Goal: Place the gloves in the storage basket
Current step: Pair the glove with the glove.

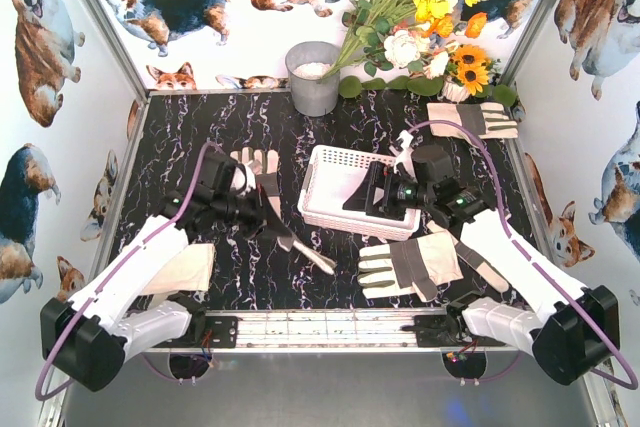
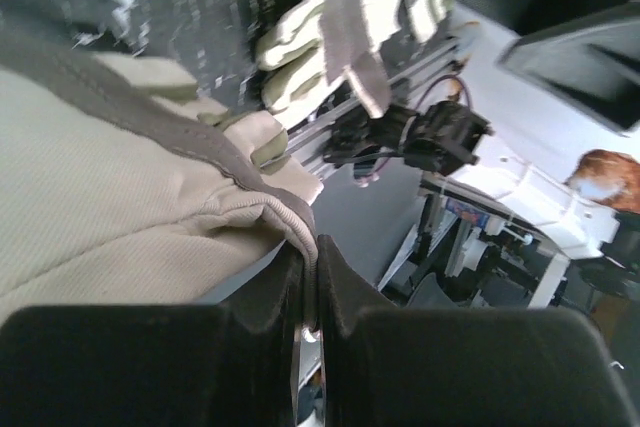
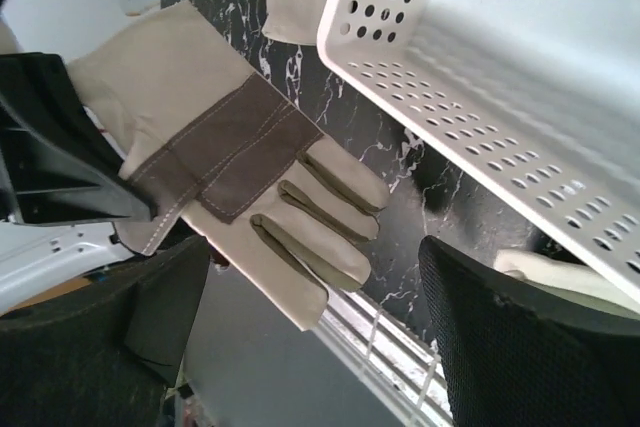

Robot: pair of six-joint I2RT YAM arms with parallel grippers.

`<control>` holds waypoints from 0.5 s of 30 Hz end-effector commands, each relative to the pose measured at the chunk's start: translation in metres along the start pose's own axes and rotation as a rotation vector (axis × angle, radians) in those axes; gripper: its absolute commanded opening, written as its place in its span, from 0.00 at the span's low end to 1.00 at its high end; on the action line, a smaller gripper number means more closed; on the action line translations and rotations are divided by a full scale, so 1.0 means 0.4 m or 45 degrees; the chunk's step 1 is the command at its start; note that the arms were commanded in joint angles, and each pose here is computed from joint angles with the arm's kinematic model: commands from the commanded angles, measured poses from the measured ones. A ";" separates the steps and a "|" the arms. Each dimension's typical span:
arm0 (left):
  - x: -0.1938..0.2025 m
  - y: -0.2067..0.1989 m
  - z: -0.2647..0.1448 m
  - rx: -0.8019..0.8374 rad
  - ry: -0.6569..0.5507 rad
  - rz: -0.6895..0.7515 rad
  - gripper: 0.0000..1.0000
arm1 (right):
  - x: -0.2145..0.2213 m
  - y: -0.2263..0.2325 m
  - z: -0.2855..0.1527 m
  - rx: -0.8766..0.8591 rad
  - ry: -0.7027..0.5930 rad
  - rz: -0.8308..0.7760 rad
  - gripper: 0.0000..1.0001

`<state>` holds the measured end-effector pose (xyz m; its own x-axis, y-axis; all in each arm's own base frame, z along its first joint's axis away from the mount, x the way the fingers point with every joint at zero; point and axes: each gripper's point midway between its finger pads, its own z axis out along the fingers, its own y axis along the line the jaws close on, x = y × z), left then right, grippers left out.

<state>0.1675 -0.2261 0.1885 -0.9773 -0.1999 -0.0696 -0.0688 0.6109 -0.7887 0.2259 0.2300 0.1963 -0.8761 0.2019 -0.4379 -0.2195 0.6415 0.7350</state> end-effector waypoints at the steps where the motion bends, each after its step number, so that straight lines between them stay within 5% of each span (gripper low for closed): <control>1: -0.030 -0.138 -0.049 0.231 -0.090 0.114 0.00 | -0.018 0.054 -0.017 -0.082 -0.019 0.096 0.88; 8: -0.085 -0.247 -0.095 0.442 -0.272 0.092 0.00 | -0.043 0.117 -0.029 -0.240 -0.084 0.194 0.91; 15: -0.139 -0.282 -0.123 0.466 -0.439 0.125 0.00 | -0.042 0.085 -0.057 -0.123 -0.152 0.194 0.91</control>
<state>0.2066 -0.2457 0.2802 -0.9001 -0.3691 -0.2317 0.0797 0.3832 -0.9202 0.2198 0.2368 0.2225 -0.8820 0.3298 -0.3366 -0.1196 0.5342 0.8368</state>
